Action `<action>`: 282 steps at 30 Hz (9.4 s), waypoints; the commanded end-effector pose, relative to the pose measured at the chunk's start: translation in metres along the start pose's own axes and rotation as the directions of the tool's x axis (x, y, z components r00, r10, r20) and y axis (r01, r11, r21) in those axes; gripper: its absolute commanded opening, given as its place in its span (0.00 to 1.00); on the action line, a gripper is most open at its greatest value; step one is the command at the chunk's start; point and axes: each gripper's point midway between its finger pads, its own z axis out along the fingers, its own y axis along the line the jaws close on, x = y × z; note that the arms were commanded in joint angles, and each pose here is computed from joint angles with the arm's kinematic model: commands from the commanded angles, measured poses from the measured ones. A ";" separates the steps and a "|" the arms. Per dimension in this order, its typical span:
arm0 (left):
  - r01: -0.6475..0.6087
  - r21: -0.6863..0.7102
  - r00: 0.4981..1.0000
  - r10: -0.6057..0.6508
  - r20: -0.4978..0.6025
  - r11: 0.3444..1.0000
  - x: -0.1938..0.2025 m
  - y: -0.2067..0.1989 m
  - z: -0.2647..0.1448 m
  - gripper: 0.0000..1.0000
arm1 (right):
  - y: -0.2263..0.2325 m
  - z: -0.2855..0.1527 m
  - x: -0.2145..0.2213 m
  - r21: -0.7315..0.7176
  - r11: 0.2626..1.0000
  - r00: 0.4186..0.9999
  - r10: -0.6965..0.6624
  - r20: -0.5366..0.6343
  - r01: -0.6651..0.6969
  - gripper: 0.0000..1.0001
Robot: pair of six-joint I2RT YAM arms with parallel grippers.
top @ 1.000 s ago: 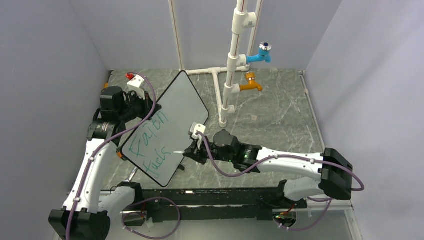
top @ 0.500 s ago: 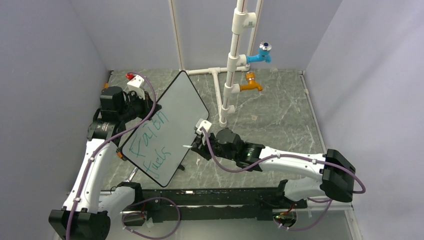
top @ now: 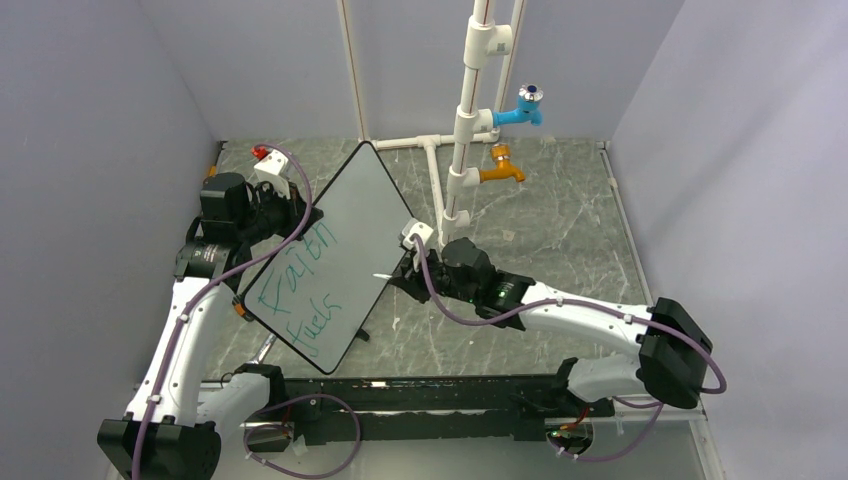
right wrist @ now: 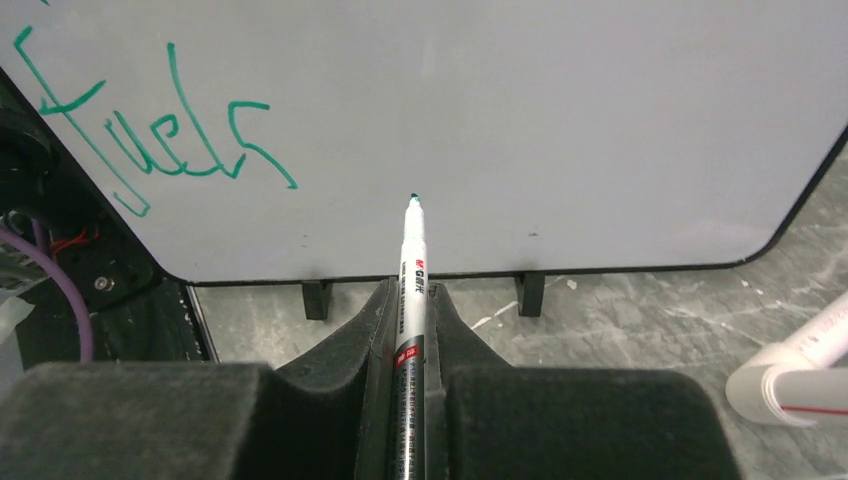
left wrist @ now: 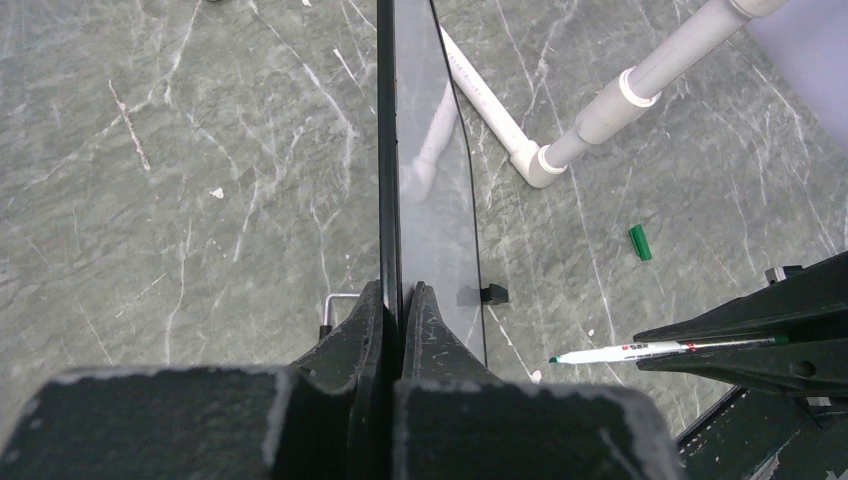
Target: Write a sentence on the whiteboard
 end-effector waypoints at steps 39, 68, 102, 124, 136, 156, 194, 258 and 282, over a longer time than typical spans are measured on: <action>-0.083 -0.048 0.992 0.078 -0.098 0.995 0.028 0.018 0.005 0.00 | 0.025 0.057 -0.048 -0.209 0.978 0.995 0.015 0.094 0.006 0.00; -0.082 -0.054 0.992 0.076 -0.103 0.995 0.029 0.019 0.005 0.00 | 0.001 0.056 -0.015 -0.022 1.000 1.000 -0.011 0.010 0.011 0.00; -0.081 -0.055 0.991 0.075 -0.110 0.995 0.030 0.020 0.007 0.00 | 0.018 0.062 -0.044 -0.097 0.995 0.996 0.028 0.084 -0.020 0.00; -0.080 -0.057 0.991 0.073 -0.110 0.995 0.031 0.020 0.006 0.00 | 0.029 0.052 0.007 -0.097 0.995 1.000 0.026 -0.009 -0.027 0.00; -0.079 -0.059 0.991 0.072 -0.112 0.995 0.031 0.021 0.006 0.00 | 0.008 0.048 -0.004 0.006 1.000 1.000 -0.012 0.008 0.012 0.00; -0.055 -0.047 0.985 0.046 -0.169 0.997 0.042 0.021 0.011 0.00 | 0.011 0.034 -0.047 0.005 1.000 0.994 0.030 0.108 -0.030 0.00; -0.064 -0.056 0.986 0.054 -0.160 0.996 0.040 0.022 0.009 0.00 | -0.006 0.057 -0.006 0.063 0.993 0.995 0.101 0.021 -0.103 0.00; -0.068 -0.058 0.987 0.058 -0.153 0.996 0.038 0.022 0.007 0.00 | 0.003 0.046 -0.040 0.040 0.996 0.994 0.071 0.082 -0.075 0.00; -0.068 -0.061 0.986 0.058 -0.159 0.996 0.039 0.023 0.008 0.00 | -0.034 0.054 -0.061 0.114 0.992 0.989 0.040 0.139 -0.056 0.00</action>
